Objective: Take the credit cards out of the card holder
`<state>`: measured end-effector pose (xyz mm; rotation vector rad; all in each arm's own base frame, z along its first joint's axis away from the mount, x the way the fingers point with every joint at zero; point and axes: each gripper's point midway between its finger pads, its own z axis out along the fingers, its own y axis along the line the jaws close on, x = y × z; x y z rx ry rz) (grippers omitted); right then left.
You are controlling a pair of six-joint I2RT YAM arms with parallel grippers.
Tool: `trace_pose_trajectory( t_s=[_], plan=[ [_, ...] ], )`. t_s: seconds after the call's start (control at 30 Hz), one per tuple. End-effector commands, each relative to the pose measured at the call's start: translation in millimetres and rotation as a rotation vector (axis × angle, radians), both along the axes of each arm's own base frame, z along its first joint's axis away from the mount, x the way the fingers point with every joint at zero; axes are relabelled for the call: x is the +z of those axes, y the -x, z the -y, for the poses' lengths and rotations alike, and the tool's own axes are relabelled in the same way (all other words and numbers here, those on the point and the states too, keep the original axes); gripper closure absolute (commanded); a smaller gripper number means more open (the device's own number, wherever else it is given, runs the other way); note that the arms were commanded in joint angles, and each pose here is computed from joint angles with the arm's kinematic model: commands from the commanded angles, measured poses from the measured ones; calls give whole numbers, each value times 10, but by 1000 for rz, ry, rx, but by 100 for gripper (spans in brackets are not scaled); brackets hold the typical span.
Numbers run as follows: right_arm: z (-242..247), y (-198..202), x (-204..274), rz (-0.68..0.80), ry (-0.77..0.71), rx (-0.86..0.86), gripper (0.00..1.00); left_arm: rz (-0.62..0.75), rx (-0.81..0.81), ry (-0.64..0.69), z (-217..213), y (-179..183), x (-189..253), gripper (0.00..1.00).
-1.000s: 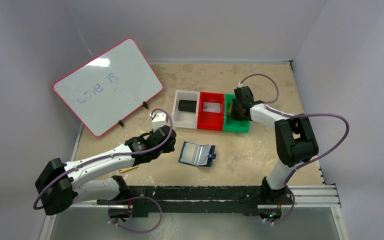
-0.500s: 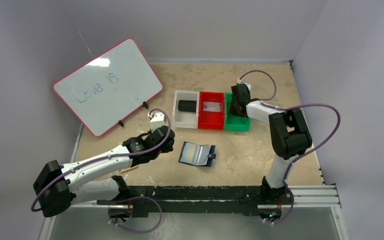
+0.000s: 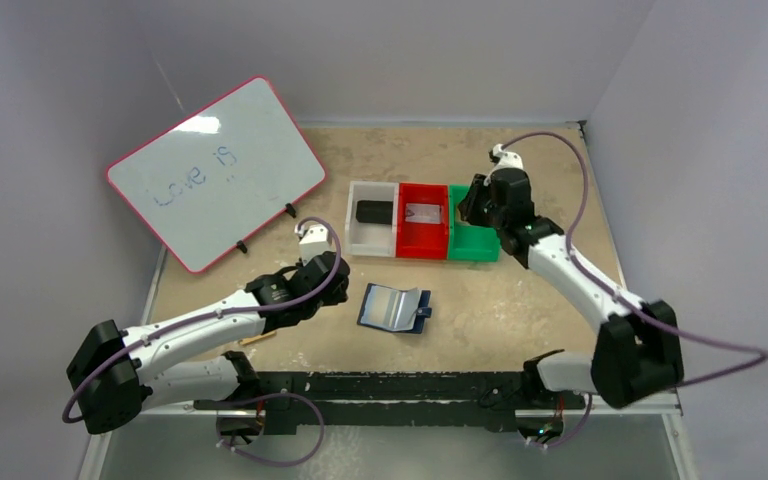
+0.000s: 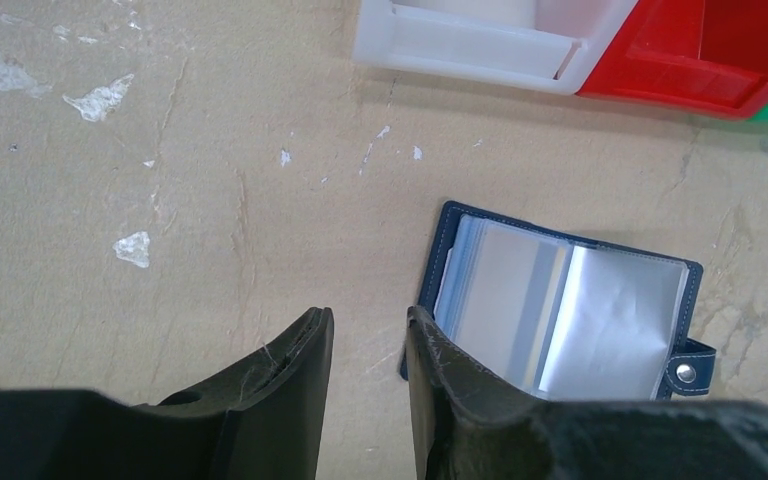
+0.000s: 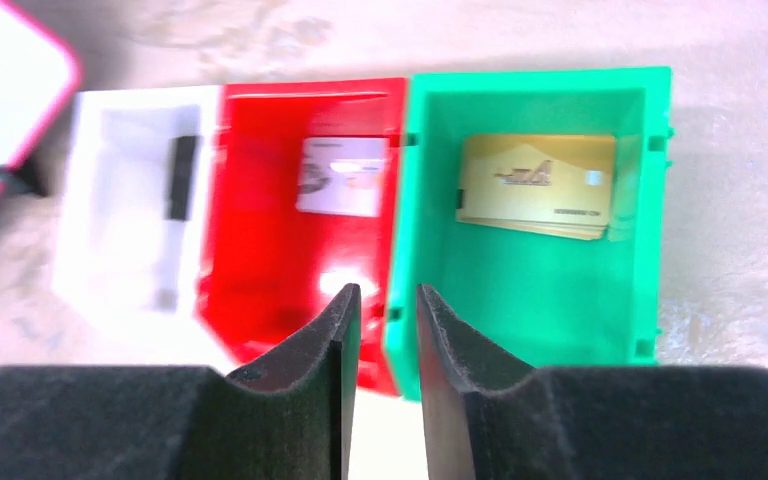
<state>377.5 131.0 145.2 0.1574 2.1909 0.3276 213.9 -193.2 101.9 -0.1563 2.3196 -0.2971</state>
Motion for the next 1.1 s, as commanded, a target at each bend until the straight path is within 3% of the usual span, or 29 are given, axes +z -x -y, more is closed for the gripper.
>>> trace_pose_trajectory(
  t_s=[0.0, 0.27, 0.37, 0.7, 1.07],
  plan=[
    [-451, 411, 268, 79, -123, 134, 69, 47, 42, 39, 18, -99, 100, 65],
    [-1124, 1281, -14, -18, -175, 214, 66, 87, 142, 30, -219, -98, 134, 58],
    [-1311, 1480, -174, -57, -118, 217, 62, 117, 189, 29, -336, -103, 179, 57],
    [-1621, 1705, -688, -179, 106, 185, 46, 146, 230, 47, -480, -64, 168, 48],
    [-1760, 1728, -1133, -248, 199, 196, 29, 151, 254, 84, -613, 38, 150, 47]
  ],
)
